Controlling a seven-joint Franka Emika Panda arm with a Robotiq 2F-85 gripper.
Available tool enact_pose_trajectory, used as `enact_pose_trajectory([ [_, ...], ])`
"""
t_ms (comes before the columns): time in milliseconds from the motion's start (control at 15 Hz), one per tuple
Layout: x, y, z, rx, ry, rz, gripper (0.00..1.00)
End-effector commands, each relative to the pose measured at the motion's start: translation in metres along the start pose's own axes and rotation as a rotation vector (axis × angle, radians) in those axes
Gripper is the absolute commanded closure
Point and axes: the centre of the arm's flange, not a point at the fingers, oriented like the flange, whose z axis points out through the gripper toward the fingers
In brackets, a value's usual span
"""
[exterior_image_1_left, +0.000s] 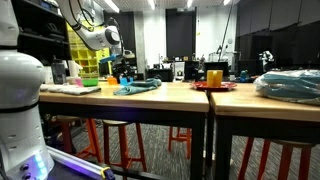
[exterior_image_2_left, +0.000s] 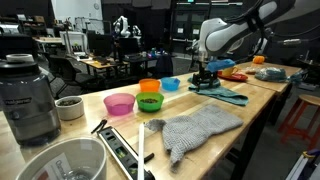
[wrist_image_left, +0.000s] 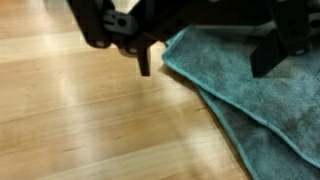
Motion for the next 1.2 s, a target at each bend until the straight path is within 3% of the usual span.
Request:
enact_pose_trajectory([
  [0,-0.004,0.000,-0.001,-0.026,0.033,0.016,0.00],
  [867,0.006,-0.017,0.014,-0.016,0.024,-0.004,0.00],
  [933,0.007,-0.017,0.016,-0.015,0.022,-0.004,0.05],
  [1000,0.008,-0.018,0.017,-0.016,0.022,-0.005,0.26],
  [1133,0.009,-0.020,0.018,-0.018,0.022,-0.006,0.39],
])
